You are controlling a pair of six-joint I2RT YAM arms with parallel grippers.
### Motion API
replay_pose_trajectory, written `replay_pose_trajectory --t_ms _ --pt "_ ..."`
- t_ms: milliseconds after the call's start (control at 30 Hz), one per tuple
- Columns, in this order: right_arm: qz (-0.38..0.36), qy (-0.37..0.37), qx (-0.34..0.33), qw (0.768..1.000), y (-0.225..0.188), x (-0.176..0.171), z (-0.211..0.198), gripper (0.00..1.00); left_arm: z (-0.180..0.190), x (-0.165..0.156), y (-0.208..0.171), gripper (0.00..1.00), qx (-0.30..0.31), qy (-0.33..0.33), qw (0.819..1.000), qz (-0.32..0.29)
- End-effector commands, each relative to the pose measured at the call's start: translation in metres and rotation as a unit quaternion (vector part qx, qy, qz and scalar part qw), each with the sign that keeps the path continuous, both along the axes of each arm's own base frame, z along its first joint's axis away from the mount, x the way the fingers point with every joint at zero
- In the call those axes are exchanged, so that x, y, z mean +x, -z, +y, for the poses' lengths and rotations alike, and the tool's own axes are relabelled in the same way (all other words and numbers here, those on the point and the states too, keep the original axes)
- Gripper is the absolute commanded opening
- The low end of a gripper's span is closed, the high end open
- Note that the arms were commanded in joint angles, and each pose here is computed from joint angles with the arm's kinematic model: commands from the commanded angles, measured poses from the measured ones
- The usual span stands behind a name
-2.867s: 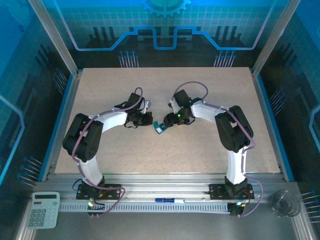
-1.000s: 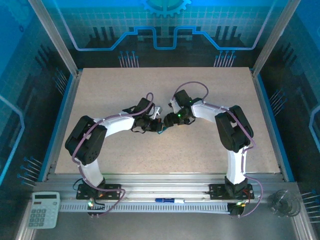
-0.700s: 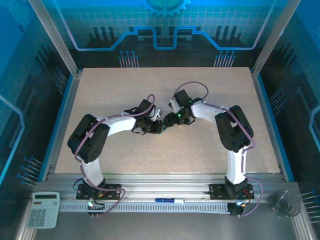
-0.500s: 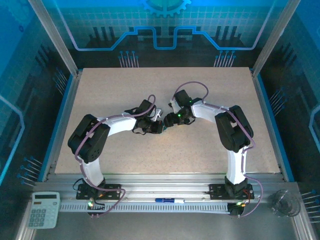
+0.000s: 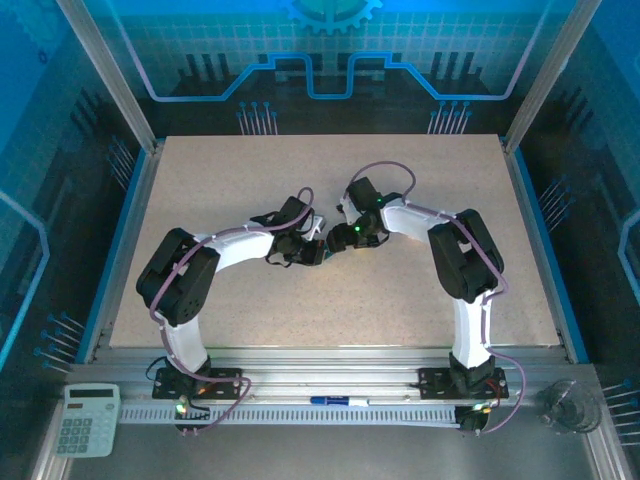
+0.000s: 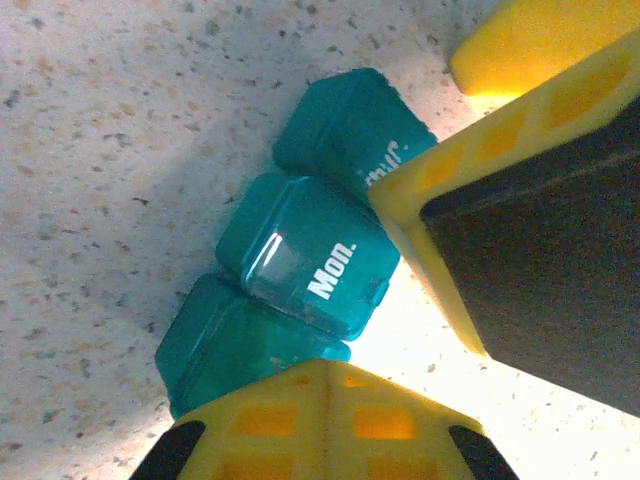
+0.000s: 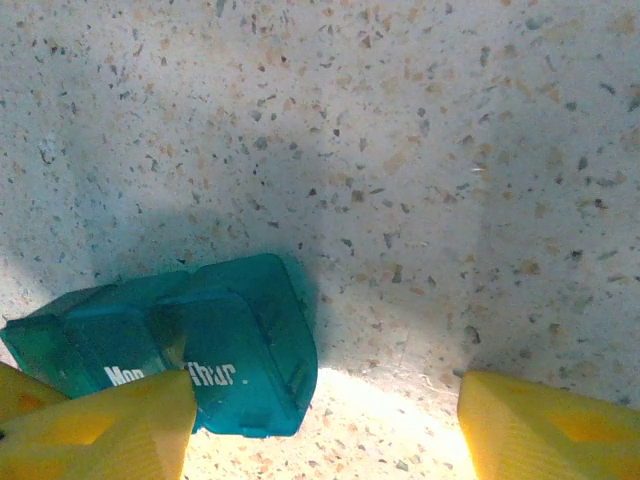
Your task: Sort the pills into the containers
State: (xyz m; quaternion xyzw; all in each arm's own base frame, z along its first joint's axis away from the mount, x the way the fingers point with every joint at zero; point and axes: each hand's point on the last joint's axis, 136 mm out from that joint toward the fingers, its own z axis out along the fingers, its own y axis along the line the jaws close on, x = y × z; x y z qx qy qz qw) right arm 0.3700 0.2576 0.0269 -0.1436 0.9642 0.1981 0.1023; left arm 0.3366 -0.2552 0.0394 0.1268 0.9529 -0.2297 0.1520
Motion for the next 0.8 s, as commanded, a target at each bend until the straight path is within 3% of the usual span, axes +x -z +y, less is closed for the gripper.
replay_pose_trajectory --t_ms 0,767 --pt "0.017 0.008 -0.002 1.0 0.011 0.005 -0.001 0.71 0.007 0.001 0.003 0.0 0.035 0.009 0.999 0.001" --pt "0.038 0.008 -0.004 0.999 0.02 0.008 0.005 0.71 0.015 0.003 0.014 0.0 0.071 0.026 0.997 0.003"
